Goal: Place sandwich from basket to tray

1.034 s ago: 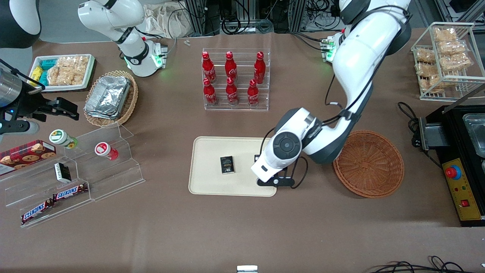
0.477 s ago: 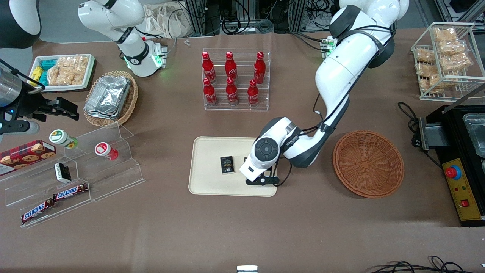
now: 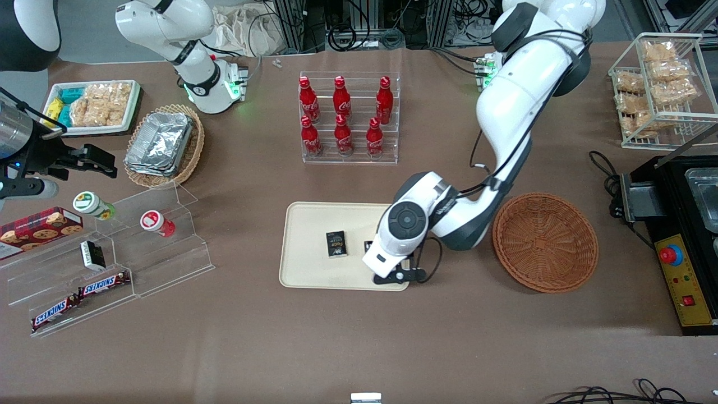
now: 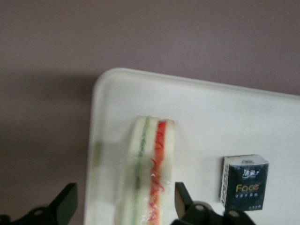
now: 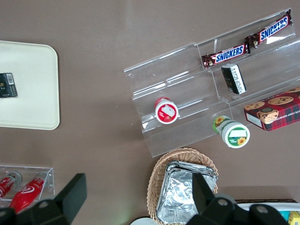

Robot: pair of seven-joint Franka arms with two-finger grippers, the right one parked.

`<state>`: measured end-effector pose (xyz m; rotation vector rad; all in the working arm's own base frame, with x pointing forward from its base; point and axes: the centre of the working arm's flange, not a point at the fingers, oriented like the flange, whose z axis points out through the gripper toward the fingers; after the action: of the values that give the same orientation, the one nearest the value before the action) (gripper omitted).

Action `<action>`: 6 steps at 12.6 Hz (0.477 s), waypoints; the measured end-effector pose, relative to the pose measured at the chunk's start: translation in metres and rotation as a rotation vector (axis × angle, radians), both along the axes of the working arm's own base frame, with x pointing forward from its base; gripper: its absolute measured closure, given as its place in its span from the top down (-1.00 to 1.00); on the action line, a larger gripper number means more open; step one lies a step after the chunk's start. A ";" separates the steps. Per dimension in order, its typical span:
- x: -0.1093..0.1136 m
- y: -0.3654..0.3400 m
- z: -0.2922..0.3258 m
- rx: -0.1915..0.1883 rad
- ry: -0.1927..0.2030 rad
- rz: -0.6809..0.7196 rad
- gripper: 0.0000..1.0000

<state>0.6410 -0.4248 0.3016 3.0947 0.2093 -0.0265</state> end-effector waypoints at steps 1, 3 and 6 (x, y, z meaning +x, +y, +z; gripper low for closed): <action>0.012 0.025 0.041 0.034 -0.034 0.036 1.00; 0.033 0.097 0.122 0.061 -0.068 0.125 1.00; 0.045 0.225 0.191 0.019 -0.035 0.053 1.00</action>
<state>0.6855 -0.1996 0.4930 3.1044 0.2922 0.0317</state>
